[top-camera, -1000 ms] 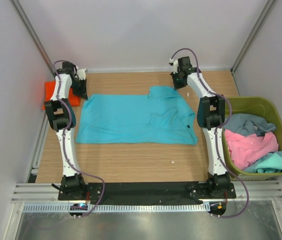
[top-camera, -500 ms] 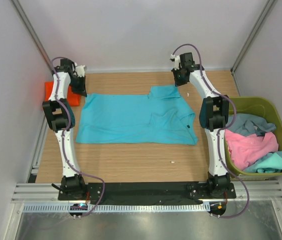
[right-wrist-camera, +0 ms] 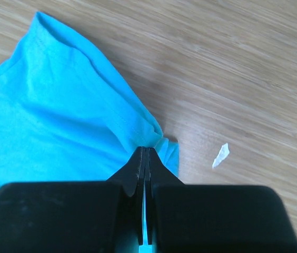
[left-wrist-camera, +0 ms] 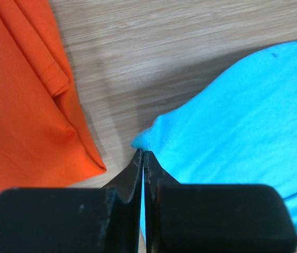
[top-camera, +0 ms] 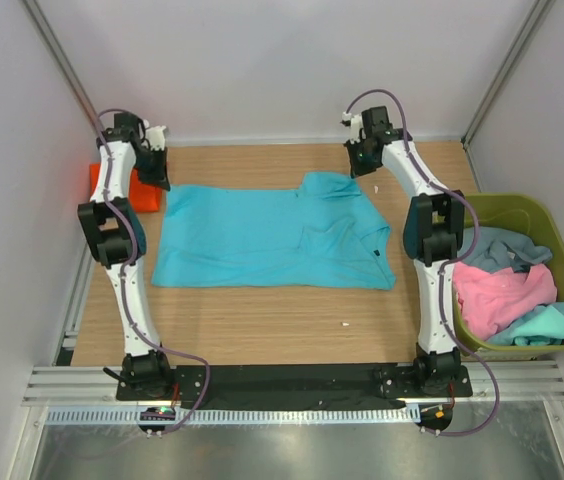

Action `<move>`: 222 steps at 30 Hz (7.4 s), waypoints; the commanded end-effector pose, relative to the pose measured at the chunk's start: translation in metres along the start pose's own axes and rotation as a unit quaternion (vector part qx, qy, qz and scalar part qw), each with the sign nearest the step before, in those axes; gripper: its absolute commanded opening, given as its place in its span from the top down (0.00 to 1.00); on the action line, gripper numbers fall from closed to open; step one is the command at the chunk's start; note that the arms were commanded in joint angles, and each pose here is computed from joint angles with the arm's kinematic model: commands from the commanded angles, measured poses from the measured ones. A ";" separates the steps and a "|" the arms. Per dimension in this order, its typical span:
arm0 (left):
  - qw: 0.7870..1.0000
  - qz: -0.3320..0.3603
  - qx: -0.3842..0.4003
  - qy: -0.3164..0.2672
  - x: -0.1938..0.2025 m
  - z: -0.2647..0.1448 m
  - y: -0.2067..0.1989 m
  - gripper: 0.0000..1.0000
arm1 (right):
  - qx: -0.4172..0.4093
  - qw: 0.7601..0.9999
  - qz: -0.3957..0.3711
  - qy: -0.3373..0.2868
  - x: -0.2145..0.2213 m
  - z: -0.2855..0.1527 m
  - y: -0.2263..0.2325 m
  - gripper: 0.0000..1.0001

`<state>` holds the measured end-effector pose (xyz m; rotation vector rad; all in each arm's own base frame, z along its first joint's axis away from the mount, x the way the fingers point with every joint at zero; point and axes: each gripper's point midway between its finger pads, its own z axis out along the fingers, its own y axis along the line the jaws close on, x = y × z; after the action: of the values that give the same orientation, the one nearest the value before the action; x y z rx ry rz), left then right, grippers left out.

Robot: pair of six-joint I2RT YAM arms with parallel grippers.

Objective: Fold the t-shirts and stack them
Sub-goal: Fold the tshirt

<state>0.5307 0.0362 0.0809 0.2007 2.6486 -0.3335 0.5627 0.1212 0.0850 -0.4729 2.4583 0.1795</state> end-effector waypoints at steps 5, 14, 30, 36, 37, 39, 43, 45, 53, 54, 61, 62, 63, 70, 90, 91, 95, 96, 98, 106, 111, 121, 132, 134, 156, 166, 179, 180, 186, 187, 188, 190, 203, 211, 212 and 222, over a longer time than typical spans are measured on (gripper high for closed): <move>0.998 0.029 0.007 -0.061 -0.024 -0.056 -0.018 1.00 | 0.002 0.997 -0.016 -0.077 -0.047 -0.077 0.011 0.99; 0.997 0.026 0.011 -0.071 -0.018 -0.075 -0.021 1.00 | 0.002 0.996 -0.017 -0.087 -0.042 -0.110 0.015 0.99; 0.997 0.017 0.025 -0.071 0.003 -0.098 -0.025 1.00 | 0.008 0.996 -0.026 -0.089 -0.016 -0.155 0.022 0.99; 0.997 0.023 0.032 -0.070 0.009 -0.108 -0.027 1.00 | 0.009 0.996 -0.026 -0.082 0.002 -0.167 0.026 0.99; 0.997 0.023 0.033 -0.070 0.011 -0.110 -0.029 1.00 | 0.011 0.996 -0.027 -0.088 0.002 -0.175 0.027 0.99; 0.997 0.023 0.033 -0.067 0.016 -0.111 -0.028 1.00 | 0.011 0.996 -0.026 -0.082 0.012 -0.176 0.028 0.99; 0.997 0.019 0.034 -0.063 0.025 -0.115 -0.026 1.00 | 0.014 0.996 -0.027 -0.078 0.025 -0.182 0.029 0.99; 0.998 0.018 0.035 -0.057 0.031 -0.116 -0.026 1.00 | 0.014 0.997 -0.029 -0.073 0.033 -0.184 0.030 0.99; 0.998 0.021 0.042 -0.034 0.055 -0.116 -0.032 1.00 | 0.005 0.998 -0.022 -0.051 0.064 -0.183 0.036 0.99; 0.999 0.018 0.043 -0.028 0.059 -0.115 -0.032 1.00 | 0.004 0.998 -0.021 -0.051 0.067 -0.186 0.037 0.99; 0.999 0.015 0.047 0.004 0.085 -0.107 -0.034 1.00 | -0.010 0.999 -0.011 -0.037 0.096 -0.191 0.047 0.99; 0.999 0.015 0.048 0.007 0.088 -0.107 -0.035 1.00 | -0.010 0.999 -0.011 -0.036 0.099 -0.192 0.048 0.99; 0.999 0.015 0.048 0.011 0.092 -0.106 -0.035 1.00 | -0.012 0.999 -0.008 -0.029 0.107 -0.190 0.049 0.99; 0.998 -0.006 0.046 0.043 0.121 -0.093 -0.030 1.00 | -0.029 1.000 0.008 -0.010 0.134 -0.186 0.058 0.99; 0.992 -0.037 0.036 0.114 0.160 -0.066 -0.009 1.00 | -0.052 0.997 0.027 0.053 0.191 -0.166 0.072 0.99; 0.992 -0.038 0.037 0.116 0.162 -0.065 -0.010 1.00 | -0.054 0.997 0.029 0.056 0.194 -0.166 0.074 0.99; 0.991 -0.047 0.041 0.119 0.166 -0.060 -0.012 0.99 | -0.053 0.996 0.030 0.066 0.206 -0.165 0.075 0.99; 0.991 -0.048 0.041 0.120 0.166 -0.058 -0.011 0.98 | -0.051 0.996 0.032 0.067 0.209 -0.165 0.074 0.99; 0.990 -0.053 0.041 0.125 0.168 -0.056 -0.011 0.86 | -0.051 0.996 0.034 0.070 0.212 -0.165 0.075 0.92; 0.996 -0.037 0.031 0.080 0.145 -0.086 -0.017 0.67 | -0.061 0.996 0.039 0.043 0.188 -0.182 0.079 0.45; 0.997 -0.051 0.049 0.044 0.112 -0.095 -0.026 0.59 | -0.063 0.997 0.039 0.021 0.164 -0.176 0.077 0.44; 0.987 -0.061 0.115 0.094 0.107 -0.054 -0.071 0.62 | -0.103 0.994 0.024 0.021 0.108 -0.131 0.077 0.49; 0.973 -0.066 0.136 0.175 0.146 -0.027 -0.102 0.66 | -0.130 0.990 0.022 0.055 0.101 -0.089 0.095 0.49; 0.972 -0.071 0.136 0.178 0.150 -0.025 -0.102 0.67 | -0.136 0.989 0.016 0.063 0.103 -0.082 0.104 0.49; 0.966 -0.091 0.135 0.200 0.175 -0.014 -0.103 0.69 | -0.137 0.987 -0.012 0.086 0.095 -0.041 0.132 0.55; 0.969 -0.086 0.137 0.188 0.168 -0.013 -0.103 0.69 | -0.146 0.983 -0.035 0.102 0.133 -0.090 0.165 0.57; 0.972 -0.088 0.140 0.165 0.152 -0.011 -0.104 0.69 | -0.132 0.984 -0.012 0.116 0.206 -0.156 0.160 0.57; 0.972 -0.090 0.142 0.165 0.151 -0.012 -0.105 0.69 | -0.131 0.985 -0.009 0.113 0.206 -0.156 0.158 0.57; 0.972 -0.087 0.139 0.169 0.152 -0.015 -0.104 0.69 | -0.115 0.991 -0.002 0.072 0.173 -0.146 0.134 0.53; 0.972 -0.088 0.138 0.169 0.152 -0.015 -0.103 0.69 | -0.113 0.991 -0.003 0.069 0.168 -0.144 0.132 0.52; 0.972 -0.087 0.136 0.169 0.152 -0.015 -0.103 0.69 | -0.113 0.992 -0.004 0.065 0.158 -0.140 0.132 0.52; 0.972 -0.087 0.136 0.169 0.151 -0.016 -0.103 0.69 | -0.115 0.992 -0.006 0.055 0.144 -0.138 0.131 0.50; 0.972 -0.088 0.135 0.168 0.153 -0.018 -0.105 0.67 | -0.164 0.980 -0.047 0.098 0.157 -0.125 0.154 0.48; 0.973 -0.090 0.135 0.167 0.152 -0.017 -0.104 0.65 | -0.148 0.972 -0.151 0.099 0.152 -0.119 0.158 0.50; 0.973 -0.088 0.135 0.166 0.151 -0.017 -0.105 0.65 | -0.146 0.971 -0.158 0.100 0.152 -0.118 0.158 0.50; 0.973 -0.089 0.134 0.166 0.153 -0.015 -0.104 0.65 | -0.132 0.969 -0.169 0.124 0.164 -0.106 0.150 0.50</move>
<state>0.3630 -0.0453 0.0346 0.1148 2.9882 -0.7742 0.3196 0.1884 0.0647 -1.0580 2.5882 0.3518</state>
